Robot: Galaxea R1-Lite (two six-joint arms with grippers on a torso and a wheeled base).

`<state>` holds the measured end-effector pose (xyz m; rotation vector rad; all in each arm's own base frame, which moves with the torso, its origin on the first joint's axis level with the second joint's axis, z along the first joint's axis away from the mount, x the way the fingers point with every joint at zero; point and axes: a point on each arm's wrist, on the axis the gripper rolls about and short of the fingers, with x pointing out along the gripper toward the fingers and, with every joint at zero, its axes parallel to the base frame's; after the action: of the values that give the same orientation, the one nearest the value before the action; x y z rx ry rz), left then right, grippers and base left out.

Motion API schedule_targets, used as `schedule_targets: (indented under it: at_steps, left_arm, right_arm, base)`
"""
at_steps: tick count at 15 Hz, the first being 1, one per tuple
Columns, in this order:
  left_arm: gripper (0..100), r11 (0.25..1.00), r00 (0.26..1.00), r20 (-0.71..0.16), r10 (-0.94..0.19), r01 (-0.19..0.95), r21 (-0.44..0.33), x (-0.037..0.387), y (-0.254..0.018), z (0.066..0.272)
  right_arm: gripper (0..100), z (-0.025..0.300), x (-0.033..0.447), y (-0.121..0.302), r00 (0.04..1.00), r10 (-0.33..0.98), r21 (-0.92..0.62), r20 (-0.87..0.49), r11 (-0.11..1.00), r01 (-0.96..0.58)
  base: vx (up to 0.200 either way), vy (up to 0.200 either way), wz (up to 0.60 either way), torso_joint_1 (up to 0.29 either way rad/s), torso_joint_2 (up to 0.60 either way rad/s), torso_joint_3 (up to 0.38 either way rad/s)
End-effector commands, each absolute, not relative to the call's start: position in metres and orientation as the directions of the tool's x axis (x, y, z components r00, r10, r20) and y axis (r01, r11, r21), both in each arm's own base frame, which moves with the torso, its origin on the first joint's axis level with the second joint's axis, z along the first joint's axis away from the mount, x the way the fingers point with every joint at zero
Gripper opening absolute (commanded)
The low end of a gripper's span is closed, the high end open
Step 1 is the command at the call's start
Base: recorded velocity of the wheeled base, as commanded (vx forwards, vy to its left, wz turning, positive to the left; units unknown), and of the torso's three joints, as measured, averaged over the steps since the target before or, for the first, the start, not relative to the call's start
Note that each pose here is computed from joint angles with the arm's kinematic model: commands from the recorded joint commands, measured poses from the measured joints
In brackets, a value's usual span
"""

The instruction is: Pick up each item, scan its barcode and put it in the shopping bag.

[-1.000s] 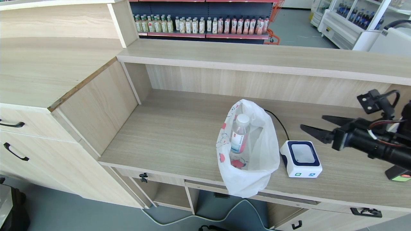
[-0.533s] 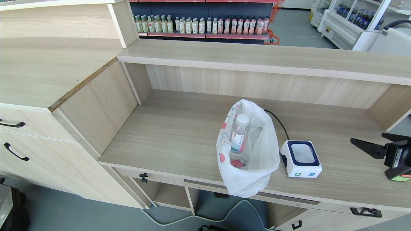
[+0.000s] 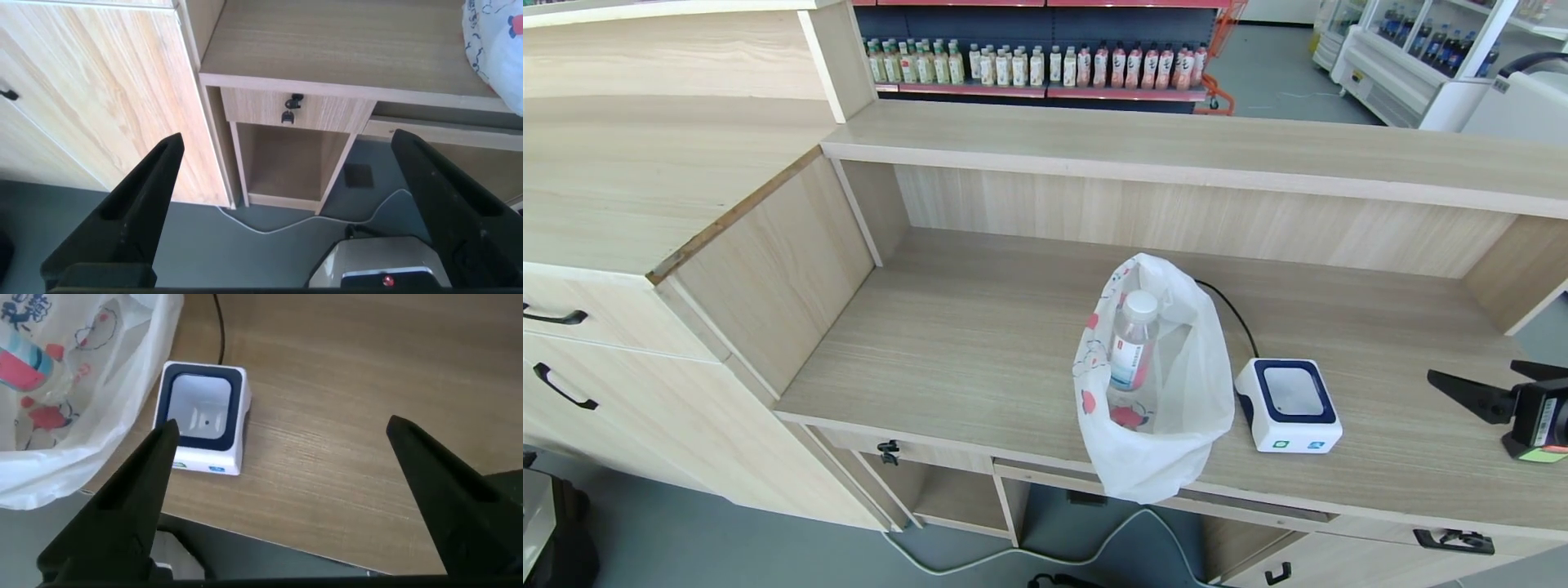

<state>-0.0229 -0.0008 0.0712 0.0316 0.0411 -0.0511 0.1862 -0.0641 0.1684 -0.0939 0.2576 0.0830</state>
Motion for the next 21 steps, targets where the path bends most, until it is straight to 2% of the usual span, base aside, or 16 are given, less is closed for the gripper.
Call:
schedule_targets:
  at_steps: [1,8,17,21]
  left_arm:
    - [100,0.998,0.998,-0.041,-0.051,0.052,0.032,-0.023,-0.001,0.071]
    - [100,0.998,0.998,-0.041,-0.051,0.052,0.027,-0.023,-0.001,0.071]
    - [100,0.998,0.998,-0.041,-0.051,0.052,0.027,-0.023,-0.001,0.071]
    - [100,0.998,0.998,-0.041,-0.051,0.052,0.027,-0.023,-0.001,0.071]
  right_arm:
    - [100,0.165,0.185,-0.069,0.961,0.041,-0.089,-0.272,0.994,-0.067]
    - [100,0.149,0.177,-0.072,0.943,-0.016,-0.142,-0.333,0.989,-0.034]
    - [100,0.134,0.154,-0.06,0.913,0.003,-0.143,-0.408,0.987,-0.068]
    - [100,0.134,0.152,-0.052,0.904,0.007,-0.15,-0.426,0.985,-0.079]
  base:
    - [0.0,-0.2,0.0,-0.007,0.0,0.007]
    - [0.0,-0.2,0.0,0.004,0.0,0.002]
    - [0.0,-0.2,0.0,0.002,0.0,0.0]
    - [0.0,0.0,0.0,0.0,0.0,0.0]
